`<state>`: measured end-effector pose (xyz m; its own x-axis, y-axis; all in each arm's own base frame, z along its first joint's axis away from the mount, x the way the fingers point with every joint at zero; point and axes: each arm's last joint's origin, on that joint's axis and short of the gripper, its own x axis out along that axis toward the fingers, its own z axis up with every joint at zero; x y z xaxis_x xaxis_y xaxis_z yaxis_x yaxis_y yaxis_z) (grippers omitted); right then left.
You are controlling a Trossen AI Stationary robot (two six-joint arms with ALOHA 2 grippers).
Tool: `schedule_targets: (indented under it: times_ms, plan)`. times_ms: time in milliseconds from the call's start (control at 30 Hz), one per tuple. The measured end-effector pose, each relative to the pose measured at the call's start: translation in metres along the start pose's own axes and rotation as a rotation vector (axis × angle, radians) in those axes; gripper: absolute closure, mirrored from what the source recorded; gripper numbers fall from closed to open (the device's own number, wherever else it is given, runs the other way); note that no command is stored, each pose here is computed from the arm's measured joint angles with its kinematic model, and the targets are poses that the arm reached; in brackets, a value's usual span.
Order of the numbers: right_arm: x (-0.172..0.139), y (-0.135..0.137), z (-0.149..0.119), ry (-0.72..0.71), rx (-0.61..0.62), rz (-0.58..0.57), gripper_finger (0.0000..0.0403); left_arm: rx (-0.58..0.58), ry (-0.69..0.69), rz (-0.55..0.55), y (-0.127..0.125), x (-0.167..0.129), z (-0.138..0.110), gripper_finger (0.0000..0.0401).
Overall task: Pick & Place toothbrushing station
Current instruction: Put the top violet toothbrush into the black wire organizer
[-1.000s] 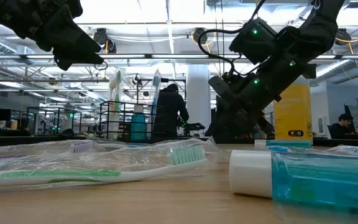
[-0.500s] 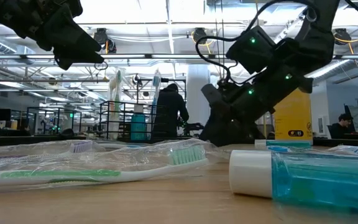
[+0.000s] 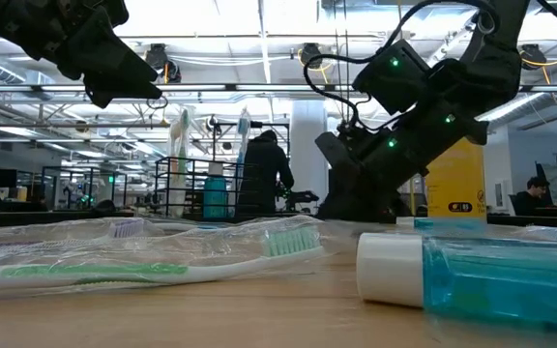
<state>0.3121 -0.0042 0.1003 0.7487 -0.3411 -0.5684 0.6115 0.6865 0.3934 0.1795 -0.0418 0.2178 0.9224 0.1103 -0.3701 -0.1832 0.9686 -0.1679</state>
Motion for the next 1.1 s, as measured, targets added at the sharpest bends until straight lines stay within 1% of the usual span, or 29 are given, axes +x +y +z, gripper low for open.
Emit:
schedule_targets:
  times_ms: [167,300,367,500,567,633,733,767,867,967,1033,1100]
  plan:
    - [-0.004,0.009,0.011,-0.087,-0.032,0.080,0.0383,-0.002,0.000,0.000,0.000,0.000,0.000,0.0212]
    - [-0.011,0.018,0.025,-0.181,-0.076,0.147,0.0384,-0.003,0.000,0.000,0.000,0.000,0.000,0.0212]
    - [-0.017,0.023,0.034,-0.250,-0.103,0.191,0.0384,-0.003,0.000,0.000,0.000,0.000,0.000,0.0212]
    - [-0.032,0.036,0.055,-0.455,-0.175,0.290,0.0384,-0.003,0.000,0.000,0.000,0.000,0.000,0.0212]
    - [-0.041,0.043,0.067,-0.612,-0.223,0.339,0.0384,-0.004,0.000,0.000,0.000,0.000,0.000,0.0212]
    - [-0.053,0.047,0.079,-0.784,-0.281,0.366,0.0385,-0.004,-0.001,0.000,0.000,0.000,0.000,0.0212]
    - [-0.068,0.053,0.093,-1.016,-0.382,0.342,0.0385,-0.005,-0.005,0.005,0.000,0.000,0.000,0.0212]
    - [-0.069,0.056,0.096,-1.046,-0.435,0.313,0.0385,-0.005,-0.007,0.012,0.000,0.000,0.000,0.0212]
    - [-0.067,0.068,0.112,-1.098,-0.560,0.245,0.0385,-0.005,-0.016,0.030,0.001,0.000,0.001,0.0212]
    - [-0.068,0.082,0.136,-1.189,-0.676,0.265,0.0385,-0.003,-0.032,0.040,0.001,0.000,0.002,0.0212]
    - [-0.062,0.088,0.147,-1.199,-0.767,0.242,0.0385,-0.008,-0.041,0.042,0.001,0.000,0.003,0.0212]
    - [-0.057,0.089,0.157,-1.184,-0.800,0.203,0.0385,-0.009,-0.041,0.044,0.001,0.000,0.003,0.0212]
